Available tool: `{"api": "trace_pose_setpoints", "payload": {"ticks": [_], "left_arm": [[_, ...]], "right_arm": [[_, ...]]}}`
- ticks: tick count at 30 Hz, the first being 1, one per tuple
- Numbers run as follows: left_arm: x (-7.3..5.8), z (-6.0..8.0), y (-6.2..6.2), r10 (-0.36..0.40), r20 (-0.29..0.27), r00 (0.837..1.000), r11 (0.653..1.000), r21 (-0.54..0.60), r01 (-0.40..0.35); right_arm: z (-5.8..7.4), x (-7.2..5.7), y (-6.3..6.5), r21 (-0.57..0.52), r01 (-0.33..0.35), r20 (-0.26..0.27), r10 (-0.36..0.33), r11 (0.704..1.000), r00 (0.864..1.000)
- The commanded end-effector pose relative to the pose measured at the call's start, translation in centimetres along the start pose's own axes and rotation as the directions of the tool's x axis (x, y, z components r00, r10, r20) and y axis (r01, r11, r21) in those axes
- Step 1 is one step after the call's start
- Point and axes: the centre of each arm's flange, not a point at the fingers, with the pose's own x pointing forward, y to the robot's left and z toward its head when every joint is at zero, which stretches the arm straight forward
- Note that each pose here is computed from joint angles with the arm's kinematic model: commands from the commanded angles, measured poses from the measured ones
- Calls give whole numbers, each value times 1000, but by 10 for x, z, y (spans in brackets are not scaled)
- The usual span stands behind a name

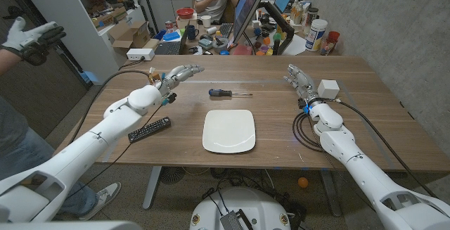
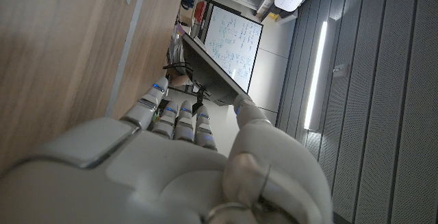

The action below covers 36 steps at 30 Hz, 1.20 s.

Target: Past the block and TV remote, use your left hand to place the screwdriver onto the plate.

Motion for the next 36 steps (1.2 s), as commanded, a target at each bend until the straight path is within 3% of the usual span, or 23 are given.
{"api": "trace_pose_setpoints", "payload": {"ticks": [1, 12, 23, 27, 31, 32, 33, 34, 36], "left_arm": [[-4, 25, 9, 50, -31, 998, 962, 272, -40], [-5, 47, 17, 48, -41, 998, 865, 502, -21], [0, 62, 22, 44, -45, 998, 776, 630, -6], [6, 64, 23, 26, -73, 997, 746, 666, 30], [15, 68, 24, -11, -132, 991, 686, 720, 103], [19, 71, 23, -27, -158, 987, 646, 751, 137], [21, 72, 23, -32, -175, 984, 624, 765, 157], [21, 72, 23, -32, -177, 984, 623, 766, 158], [25, 77, 24, -52, -215, 975, 571, 795, 206]], "right_arm": [[-1, -2, 3, -1, -4, 1, 4, 1000, 1000], [-1, -1, 4, 1, -7, -1, 7, 1000, 1000], [2, -1, 5, -6, 3, 7, -3, 1000, 1000], [2, -2, 4, -5, 7, 11, -7, 1000, 1000], [3, -3, 4, -4, 9, 13, -9, 1000, 1000], [3, -3, 4, -3, 13, 14, -13, 1000, 1000], [3, -3, 4, -2, 12, 14, -12, 1000, 1000], [3, -3, 4, -2, 12, 14, -12, 1000, 1000], [3, -3, 3, 1, 14, 15, -14, 1000, 1000]]}}
